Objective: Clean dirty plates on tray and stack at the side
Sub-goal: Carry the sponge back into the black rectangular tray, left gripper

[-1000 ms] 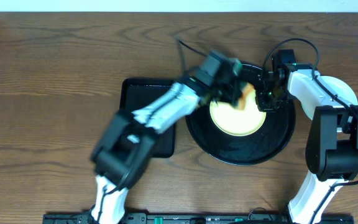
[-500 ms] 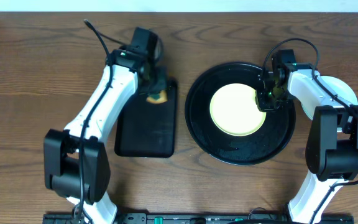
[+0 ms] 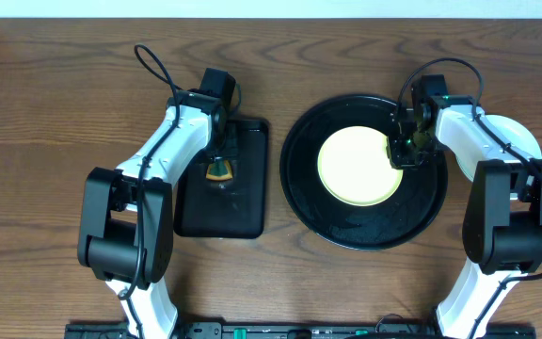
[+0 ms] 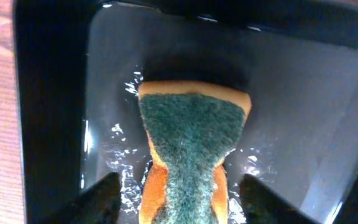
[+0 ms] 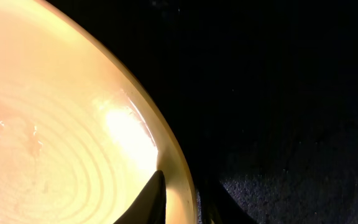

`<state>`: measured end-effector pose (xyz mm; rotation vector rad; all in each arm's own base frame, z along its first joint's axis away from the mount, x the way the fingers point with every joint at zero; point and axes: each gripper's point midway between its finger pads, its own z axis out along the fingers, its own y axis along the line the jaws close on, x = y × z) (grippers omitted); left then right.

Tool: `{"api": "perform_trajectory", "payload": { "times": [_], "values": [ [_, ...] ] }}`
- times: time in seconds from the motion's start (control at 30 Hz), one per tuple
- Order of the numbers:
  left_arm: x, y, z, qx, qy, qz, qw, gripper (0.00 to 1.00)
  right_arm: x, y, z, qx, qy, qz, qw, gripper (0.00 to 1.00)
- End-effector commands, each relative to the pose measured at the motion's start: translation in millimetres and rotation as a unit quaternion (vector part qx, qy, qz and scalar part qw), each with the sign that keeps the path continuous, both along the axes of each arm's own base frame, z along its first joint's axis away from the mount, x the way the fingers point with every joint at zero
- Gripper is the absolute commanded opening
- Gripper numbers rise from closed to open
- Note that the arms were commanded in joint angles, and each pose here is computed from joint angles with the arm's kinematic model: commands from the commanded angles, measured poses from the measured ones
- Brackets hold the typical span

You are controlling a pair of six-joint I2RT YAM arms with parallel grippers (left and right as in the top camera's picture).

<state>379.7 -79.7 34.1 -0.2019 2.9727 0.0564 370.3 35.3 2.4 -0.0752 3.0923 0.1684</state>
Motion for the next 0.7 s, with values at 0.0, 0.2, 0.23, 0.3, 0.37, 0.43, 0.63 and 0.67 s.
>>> {"api": "perform_trajectory", "payload": {
  "times": [0.0, 0.2, 0.23, 0.3, 0.37, 0.43, 0.63, 0.67],
  "values": [
    [-1.9, 4.7, -3.5, 0.013, 0.004, -0.002, 1.0, 0.69, -4.3, 3.9, -4.6, 0.002, 0.008, 0.007, 1.0, 0.18],
    [-1.8, 4.7, -3.5, 0.013, 0.004, -0.002, 1.0, 0.82, -4.3, 3.9, -4.6, 0.002, 0.008, 0.007, 1.0, 0.19],
    [-1.8, 4.7, -3.5, 0.013, 0.004, -0.002, 1.0, 0.82, -4.3, 3.9, -4.6, 0.002, 0.008, 0.007, 1.0, 0.19],
    [-1.8, 4.7, -3.5, 0.013, 0.004, -0.002, 1.0, 0.82, -4.3, 3.9, -4.6, 0.002, 0.008, 0.007, 1.0, 0.19],
    [-1.8, 4.7, -3.5, 0.013, 0.004, -0.002, 1.0, 0.83, -4.2, 3.9, -4.6, 0.002, 0.008, 0.007, 1.0, 0.19],
    [-1.8, 4.7, -3.5, 0.013, 0.004, -0.002, 1.0, 0.83, -4.2, 3.9, -4.6, 0.002, 0.008, 0.007, 1.0, 0.2],
    [-1.8, 4.7, -3.5, 0.013, 0.004, -0.002, 1.0, 0.84, -4.5, 3.9, -4.6, 0.002, 0.009, 0.007, 1.0, 0.02],
    [-1.8, 4.7, -3.5, 0.013, 0.004, -0.002, 1.0, 0.84, -4.3, 3.9, -4.6, 0.002, 0.008, 0.007, 1.0, 0.01]
  ]
}}
